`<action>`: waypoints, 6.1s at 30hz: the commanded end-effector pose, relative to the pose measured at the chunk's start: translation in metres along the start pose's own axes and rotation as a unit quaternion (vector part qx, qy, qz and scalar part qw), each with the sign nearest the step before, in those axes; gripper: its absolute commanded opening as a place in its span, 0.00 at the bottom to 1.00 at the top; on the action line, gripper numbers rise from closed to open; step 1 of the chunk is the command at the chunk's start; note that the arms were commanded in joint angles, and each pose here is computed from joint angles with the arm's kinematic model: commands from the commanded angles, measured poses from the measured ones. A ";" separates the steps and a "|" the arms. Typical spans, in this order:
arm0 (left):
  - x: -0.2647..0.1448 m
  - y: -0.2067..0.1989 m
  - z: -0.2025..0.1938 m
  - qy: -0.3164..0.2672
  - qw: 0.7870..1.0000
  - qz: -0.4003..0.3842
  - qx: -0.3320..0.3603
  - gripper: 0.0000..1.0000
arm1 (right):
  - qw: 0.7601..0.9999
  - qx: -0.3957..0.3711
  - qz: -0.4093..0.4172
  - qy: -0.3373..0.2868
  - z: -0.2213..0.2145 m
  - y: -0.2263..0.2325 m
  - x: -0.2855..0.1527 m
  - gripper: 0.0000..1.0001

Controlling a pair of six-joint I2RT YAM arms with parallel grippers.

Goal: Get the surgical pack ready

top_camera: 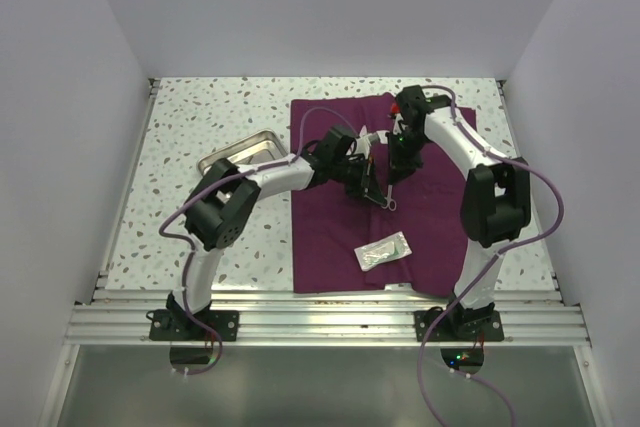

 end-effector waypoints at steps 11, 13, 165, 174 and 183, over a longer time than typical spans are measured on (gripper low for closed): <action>-0.084 -0.056 0.009 -0.035 0.993 -0.072 0.082 0.00 | 0.998 0.033 -0.043 -0.025 0.025 -0.033 -0.018 0.47; -0.104 -0.049 0.015 -0.055 0.994 -0.059 0.073 0.00 | 0.997 0.042 -0.051 -0.035 0.031 -0.041 -0.024 0.50; -0.154 0.042 -0.007 -0.068 0.972 0.223 0.004 0.28 | 0.995 0.011 0.053 -0.085 0.122 0.028 0.110 0.50; -0.152 0.048 -0.013 -0.062 0.972 0.227 0.001 0.29 | 0.997 0.005 0.026 -0.071 0.115 0.019 0.119 0.37; -0.150 0.050 -0.016 -0.060 0.972 0.227 -0.002 0.29 | 0.996 -0.001 0.028 -0.090 0.124 0.023 0.103 0.20</action>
Point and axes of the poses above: each gripper's point midway between its finger pads, its own x axis out along the fingers, its own y axis along the line the jaws close on, z = x × y, the point moved 5 cm from there along -x, back along the fingers, and after that the axes turned 3 degrees about x, right-handed, at the moved point
